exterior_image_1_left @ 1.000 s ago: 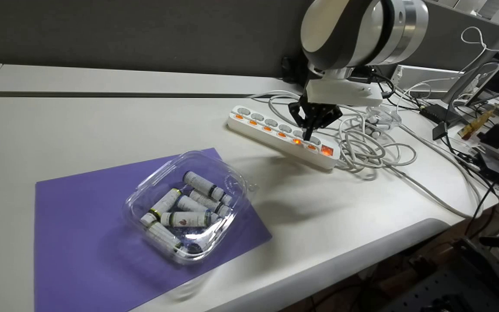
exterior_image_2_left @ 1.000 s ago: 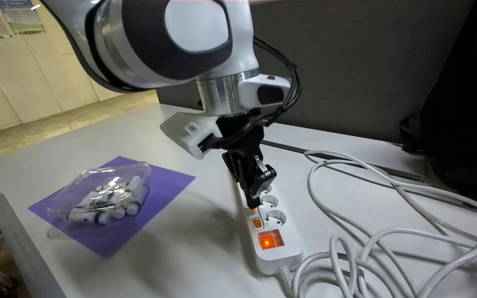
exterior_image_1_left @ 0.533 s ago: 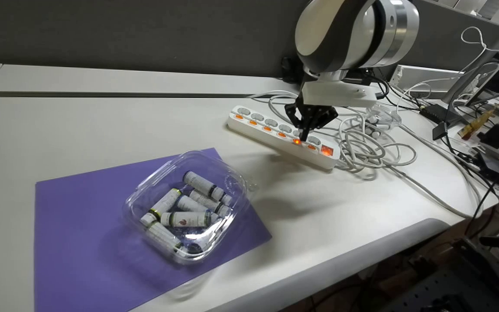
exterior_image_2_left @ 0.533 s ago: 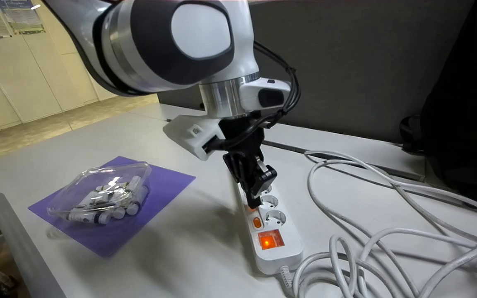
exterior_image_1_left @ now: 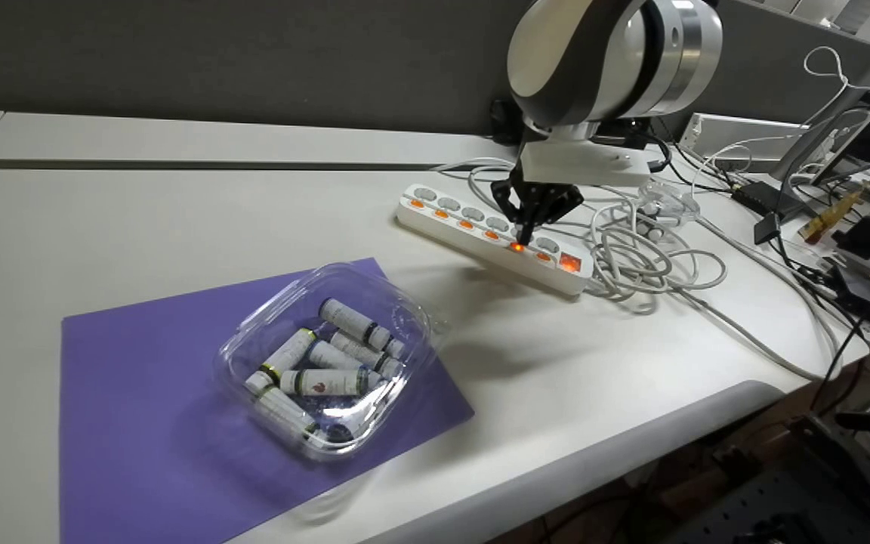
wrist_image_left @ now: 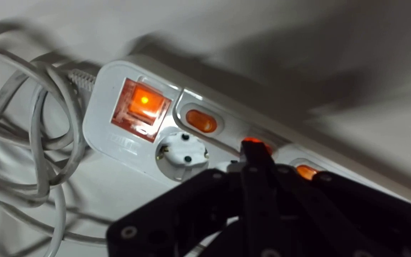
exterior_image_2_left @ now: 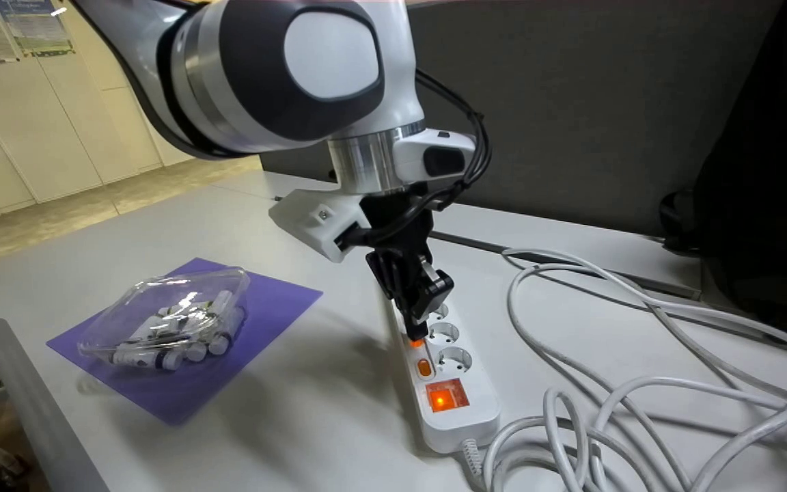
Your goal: Turn off the third switch to the right
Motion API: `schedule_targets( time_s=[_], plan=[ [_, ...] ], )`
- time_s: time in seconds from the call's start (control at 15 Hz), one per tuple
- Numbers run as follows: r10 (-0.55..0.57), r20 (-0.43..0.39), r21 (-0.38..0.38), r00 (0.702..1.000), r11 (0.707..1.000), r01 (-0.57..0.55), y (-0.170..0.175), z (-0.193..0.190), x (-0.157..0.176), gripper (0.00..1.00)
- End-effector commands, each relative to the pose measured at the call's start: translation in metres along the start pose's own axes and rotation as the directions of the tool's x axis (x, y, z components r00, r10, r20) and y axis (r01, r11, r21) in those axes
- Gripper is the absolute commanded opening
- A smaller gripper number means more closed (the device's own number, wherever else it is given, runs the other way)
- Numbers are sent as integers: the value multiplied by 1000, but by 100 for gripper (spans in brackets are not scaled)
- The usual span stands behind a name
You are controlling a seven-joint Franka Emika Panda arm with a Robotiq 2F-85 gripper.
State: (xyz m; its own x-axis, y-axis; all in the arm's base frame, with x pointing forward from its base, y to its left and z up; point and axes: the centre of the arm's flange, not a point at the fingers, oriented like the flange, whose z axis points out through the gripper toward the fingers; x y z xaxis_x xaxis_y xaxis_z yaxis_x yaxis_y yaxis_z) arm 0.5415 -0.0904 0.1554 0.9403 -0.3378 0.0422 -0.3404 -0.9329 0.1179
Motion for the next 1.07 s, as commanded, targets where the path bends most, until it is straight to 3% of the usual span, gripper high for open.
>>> schedule_targets(
  time_s=[0.0,0.53,1.0],
  plan=[
    [2,0,7,1000,1000,-2,-4,2,6,0],
    [44,35,23,998,999,-45,3,16,5,0],
    [136,153,136,979,978,-157,33,34,11,0]
  ],
)
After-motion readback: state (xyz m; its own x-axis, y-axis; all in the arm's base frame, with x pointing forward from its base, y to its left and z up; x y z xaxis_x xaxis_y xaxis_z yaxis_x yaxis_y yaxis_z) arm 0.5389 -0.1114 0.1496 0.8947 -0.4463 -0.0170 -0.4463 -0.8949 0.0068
